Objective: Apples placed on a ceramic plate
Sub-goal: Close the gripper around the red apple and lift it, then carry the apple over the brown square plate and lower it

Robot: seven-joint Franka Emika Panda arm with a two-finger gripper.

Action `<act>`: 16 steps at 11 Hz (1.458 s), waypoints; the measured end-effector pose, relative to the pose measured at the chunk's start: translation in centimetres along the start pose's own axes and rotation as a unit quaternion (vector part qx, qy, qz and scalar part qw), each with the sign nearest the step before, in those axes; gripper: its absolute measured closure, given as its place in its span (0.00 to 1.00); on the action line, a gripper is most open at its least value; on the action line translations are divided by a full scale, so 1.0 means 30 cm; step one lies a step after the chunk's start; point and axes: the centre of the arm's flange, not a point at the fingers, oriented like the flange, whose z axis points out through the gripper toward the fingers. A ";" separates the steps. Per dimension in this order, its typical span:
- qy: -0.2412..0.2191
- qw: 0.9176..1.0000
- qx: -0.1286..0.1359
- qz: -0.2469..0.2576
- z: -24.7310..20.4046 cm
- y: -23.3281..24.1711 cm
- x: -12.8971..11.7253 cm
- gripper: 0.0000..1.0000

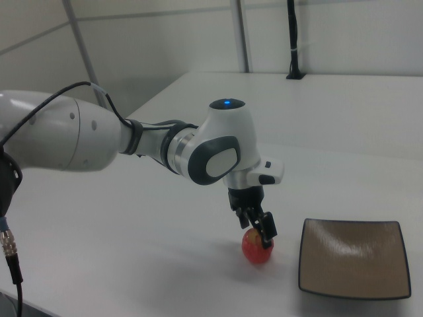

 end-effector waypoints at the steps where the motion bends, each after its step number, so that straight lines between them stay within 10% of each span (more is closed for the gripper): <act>1: 0.006 1.000 0.000 -0.001 0.005 -0.002 0.006 0.00; 3: 0.005 1.000 -0.002 -0.003 0.025 -0.004 0.009 0.04; 5: 0.005 1.000 -0.003 -0.004 0.025 -0.006 0.011 0.29; 16: 0.086 0.996 0.011 0.029 -0.272 0.131 0.063 0.31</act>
